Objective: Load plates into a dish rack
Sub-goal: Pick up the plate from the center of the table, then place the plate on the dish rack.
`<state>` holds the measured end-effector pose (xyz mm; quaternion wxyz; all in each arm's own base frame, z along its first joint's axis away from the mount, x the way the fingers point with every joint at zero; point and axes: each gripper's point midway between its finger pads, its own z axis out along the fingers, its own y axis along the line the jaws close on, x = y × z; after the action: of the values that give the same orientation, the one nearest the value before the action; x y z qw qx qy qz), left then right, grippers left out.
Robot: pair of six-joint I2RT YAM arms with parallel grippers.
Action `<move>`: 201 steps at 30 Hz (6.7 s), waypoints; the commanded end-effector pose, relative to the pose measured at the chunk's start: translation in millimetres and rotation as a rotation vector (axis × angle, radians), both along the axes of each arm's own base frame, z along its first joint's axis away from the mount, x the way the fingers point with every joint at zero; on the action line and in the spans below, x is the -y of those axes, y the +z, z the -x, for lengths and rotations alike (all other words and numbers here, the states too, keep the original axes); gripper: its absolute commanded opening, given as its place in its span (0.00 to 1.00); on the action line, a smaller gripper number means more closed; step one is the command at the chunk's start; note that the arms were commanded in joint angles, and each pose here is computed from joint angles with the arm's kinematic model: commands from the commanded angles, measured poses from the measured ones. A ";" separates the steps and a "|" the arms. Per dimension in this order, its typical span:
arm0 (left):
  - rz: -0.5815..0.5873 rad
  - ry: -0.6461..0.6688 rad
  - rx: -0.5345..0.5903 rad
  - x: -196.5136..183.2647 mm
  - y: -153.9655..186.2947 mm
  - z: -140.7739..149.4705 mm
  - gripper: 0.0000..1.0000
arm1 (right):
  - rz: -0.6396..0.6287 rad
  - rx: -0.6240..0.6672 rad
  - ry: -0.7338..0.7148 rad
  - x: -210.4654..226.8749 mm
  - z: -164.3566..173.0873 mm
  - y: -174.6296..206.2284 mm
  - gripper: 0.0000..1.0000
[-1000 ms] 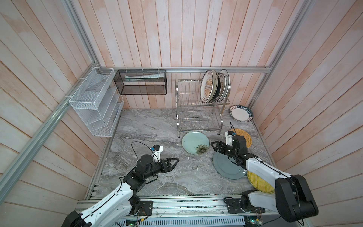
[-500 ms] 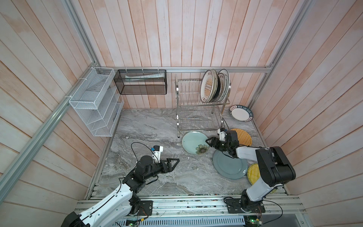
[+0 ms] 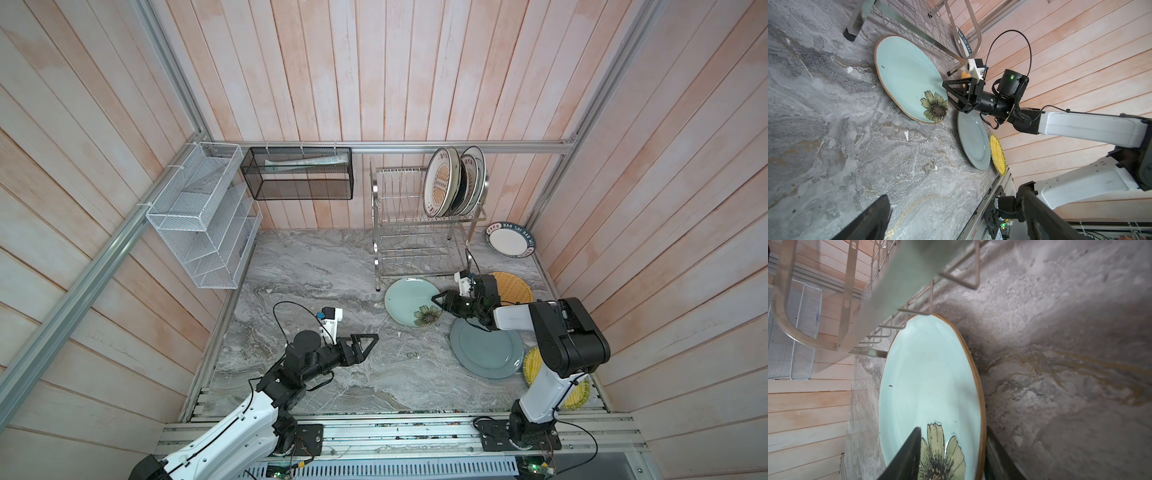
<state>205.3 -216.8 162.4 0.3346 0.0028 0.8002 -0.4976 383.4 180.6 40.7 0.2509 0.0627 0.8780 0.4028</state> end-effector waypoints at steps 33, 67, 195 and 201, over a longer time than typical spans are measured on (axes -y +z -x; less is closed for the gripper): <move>-0.039 0.076 0.140 -17.3 39.2 -3.9 1.00 | -0.093 -0.037 -0.081 9.4 46.6 45.1 0.00; -1.010 -0.472 1.468 167.7 76.6 -15.0 0.79 | -0.162 -0.100 -0.326 35.5 60.6 195.1 0.00; 0.107 0.350 0.783 120.9 392.1 -258.3 0.00 | -0.095 0.936 0.060 -22.7 147.2 216.3 0.98; 0.100 0.348 0.757 131.4 382.6 -270.5 0.00 | -0.096 0.933 0.062 -23.4 147.4 216.8 0.98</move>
<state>488.2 -359.2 486.4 0.6364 0.0472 0.6527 -0.4083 236.7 205.1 251.8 0.5900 -0.1370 0.6629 0.4402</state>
